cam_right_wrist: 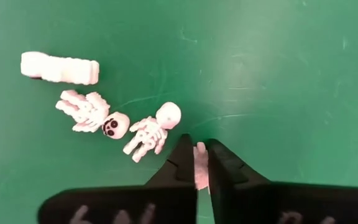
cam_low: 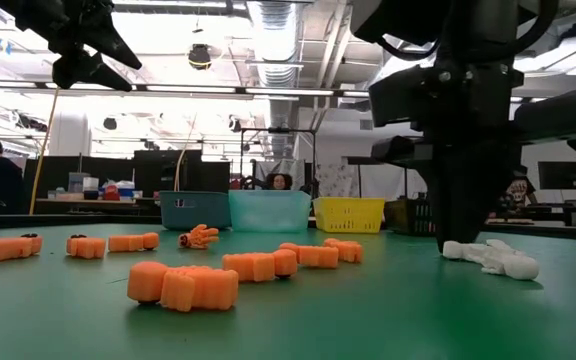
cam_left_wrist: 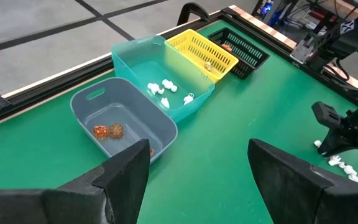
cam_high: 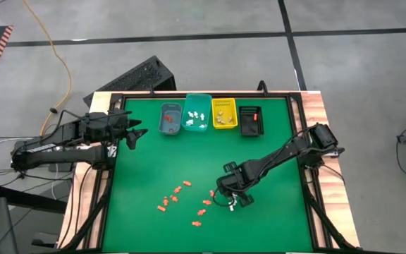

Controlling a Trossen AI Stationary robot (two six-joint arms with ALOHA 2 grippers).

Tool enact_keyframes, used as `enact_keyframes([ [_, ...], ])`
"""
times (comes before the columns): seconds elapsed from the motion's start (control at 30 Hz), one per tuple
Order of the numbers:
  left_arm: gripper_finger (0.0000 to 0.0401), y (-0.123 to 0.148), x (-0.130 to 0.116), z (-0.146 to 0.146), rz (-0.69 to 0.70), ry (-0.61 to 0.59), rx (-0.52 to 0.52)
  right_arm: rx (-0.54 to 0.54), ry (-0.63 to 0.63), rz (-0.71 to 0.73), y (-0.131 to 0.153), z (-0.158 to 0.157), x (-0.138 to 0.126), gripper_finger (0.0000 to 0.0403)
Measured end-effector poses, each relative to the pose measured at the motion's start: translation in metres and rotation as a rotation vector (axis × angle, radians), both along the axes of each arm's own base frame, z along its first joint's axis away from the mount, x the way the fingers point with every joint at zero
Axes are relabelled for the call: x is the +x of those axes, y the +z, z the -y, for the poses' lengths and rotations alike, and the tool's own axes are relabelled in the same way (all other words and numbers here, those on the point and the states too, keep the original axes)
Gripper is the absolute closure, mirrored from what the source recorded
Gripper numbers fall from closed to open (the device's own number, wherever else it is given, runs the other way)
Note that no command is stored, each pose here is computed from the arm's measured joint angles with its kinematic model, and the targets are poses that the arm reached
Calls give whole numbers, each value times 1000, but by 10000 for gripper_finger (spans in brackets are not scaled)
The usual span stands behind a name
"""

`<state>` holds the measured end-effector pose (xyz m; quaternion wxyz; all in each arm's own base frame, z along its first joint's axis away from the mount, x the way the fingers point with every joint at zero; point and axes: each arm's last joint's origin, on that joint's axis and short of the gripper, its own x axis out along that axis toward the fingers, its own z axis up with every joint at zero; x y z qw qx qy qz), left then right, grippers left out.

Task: Sort Halloween decoration
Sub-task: Put the white skeleton toy into the blue transparent bin

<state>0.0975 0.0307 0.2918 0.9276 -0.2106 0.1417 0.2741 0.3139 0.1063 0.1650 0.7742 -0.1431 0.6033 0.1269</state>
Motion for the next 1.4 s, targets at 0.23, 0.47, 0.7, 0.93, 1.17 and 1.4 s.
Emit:
enact_keyframes([
  [0.23, 140, 0, 0, 0, 0, 0, 0, 22, -114, 3, 0, 7, 3, 398],
  [0.47, 140, 0, 0, 0, 0, 1, 0, 8, -158, 52, 11, 19, 15, 399],
  [0.7, 140, 0, 0, 0, 0, 1, 0, 4, -179, 170, 34, 42, 38, 399],
  [0.93, 140, 0, 0, 0, 0, 0, 0, -18, -238, 386, 65, 83, 67, 400],
  [1.17, 140, 0, 0, -1, -6, 20, 15, -8, -442, 724, 92, 141, 89, 400],
  [1.4, 140, 0, -1, -1, -7, 27, 19, -13, -727, 868, 102, 197, 86, 400],
])
